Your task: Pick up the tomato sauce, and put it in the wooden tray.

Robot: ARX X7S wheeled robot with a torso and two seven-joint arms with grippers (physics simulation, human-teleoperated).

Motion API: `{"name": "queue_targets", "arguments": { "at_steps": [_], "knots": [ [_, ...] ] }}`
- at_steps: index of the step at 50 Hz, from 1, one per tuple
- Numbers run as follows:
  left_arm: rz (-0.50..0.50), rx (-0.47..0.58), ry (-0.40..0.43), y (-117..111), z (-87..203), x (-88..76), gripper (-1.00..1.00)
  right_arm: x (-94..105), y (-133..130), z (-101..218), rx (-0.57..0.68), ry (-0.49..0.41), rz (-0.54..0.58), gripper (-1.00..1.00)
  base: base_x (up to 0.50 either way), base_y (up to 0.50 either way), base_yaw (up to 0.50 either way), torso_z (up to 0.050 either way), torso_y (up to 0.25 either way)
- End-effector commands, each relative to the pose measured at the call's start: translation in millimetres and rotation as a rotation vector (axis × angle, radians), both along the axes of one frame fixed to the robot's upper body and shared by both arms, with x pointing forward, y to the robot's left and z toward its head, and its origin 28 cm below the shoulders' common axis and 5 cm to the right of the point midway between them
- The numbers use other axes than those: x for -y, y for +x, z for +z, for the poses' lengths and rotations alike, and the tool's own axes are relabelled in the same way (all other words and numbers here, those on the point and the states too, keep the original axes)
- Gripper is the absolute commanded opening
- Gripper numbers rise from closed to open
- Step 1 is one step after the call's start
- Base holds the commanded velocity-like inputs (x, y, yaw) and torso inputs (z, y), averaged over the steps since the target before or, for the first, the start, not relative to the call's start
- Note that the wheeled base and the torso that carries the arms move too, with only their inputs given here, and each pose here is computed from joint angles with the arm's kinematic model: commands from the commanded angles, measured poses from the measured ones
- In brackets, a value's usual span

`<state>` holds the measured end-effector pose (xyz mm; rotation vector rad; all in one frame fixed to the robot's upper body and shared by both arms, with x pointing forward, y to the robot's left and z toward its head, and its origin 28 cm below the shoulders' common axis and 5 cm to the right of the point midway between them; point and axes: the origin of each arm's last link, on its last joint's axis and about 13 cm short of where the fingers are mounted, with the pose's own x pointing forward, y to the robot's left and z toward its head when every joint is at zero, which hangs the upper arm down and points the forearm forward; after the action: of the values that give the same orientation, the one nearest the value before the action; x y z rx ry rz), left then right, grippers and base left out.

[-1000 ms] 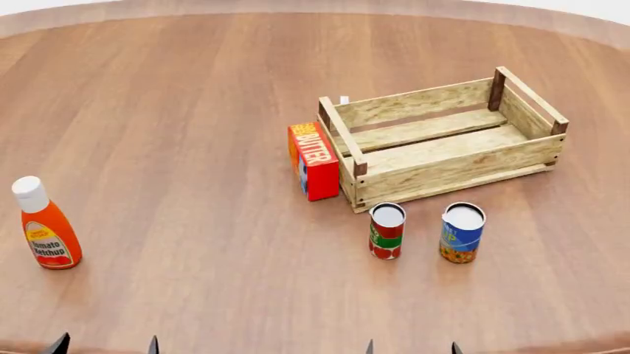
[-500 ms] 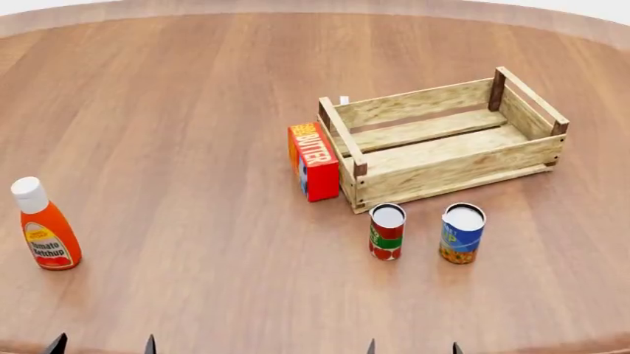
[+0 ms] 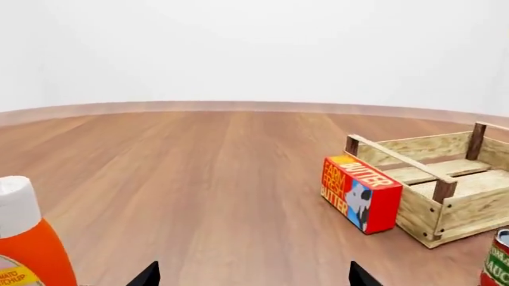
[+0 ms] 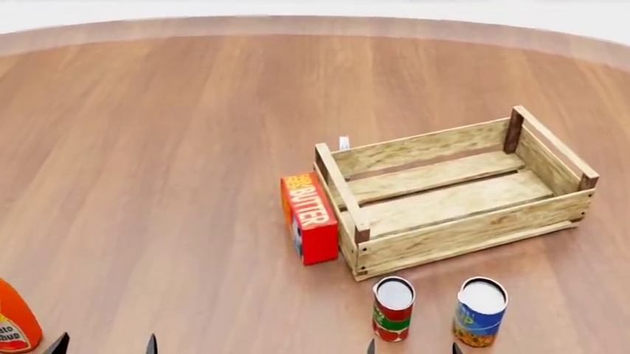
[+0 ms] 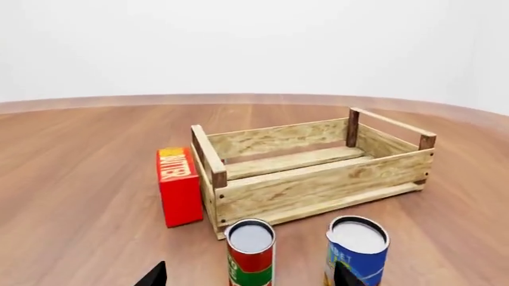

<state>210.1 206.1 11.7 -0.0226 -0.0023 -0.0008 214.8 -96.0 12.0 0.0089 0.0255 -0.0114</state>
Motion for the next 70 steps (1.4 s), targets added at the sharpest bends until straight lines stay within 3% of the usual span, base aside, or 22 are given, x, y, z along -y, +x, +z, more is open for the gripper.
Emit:
{"name": "queue_targets", "arguments": {
  "at_steps": [1, 41, 70],
  "knots": [
    [-0.001, -0.002, -0.001, 0.1, 0.1, 0.4, 1.00, 0.1, -0.1, 0.0, 0.000, -0.001, 0.002, 1.00, 0.50, 0.00, 0.00, 0.000, 0.000],
    [0.000, -0.005, -0.002, 0.8, -0.8, 0.4, 1.00, -1.0, -1.0, -0.2, 0.027, -0.017, -0.016, 1.00, 0.50, 0.00, 0.00, 0.000, 0.000],
    [0.004, -0.025, 0.017, 0.9, -1.7, 1.0, 1.00, -2.1, -1.4, -0.7, 0.023, -0.005, 0.003, 1.00, 0.01, 0.00, 0.00, 0.000, 0.000]
  ]
}}
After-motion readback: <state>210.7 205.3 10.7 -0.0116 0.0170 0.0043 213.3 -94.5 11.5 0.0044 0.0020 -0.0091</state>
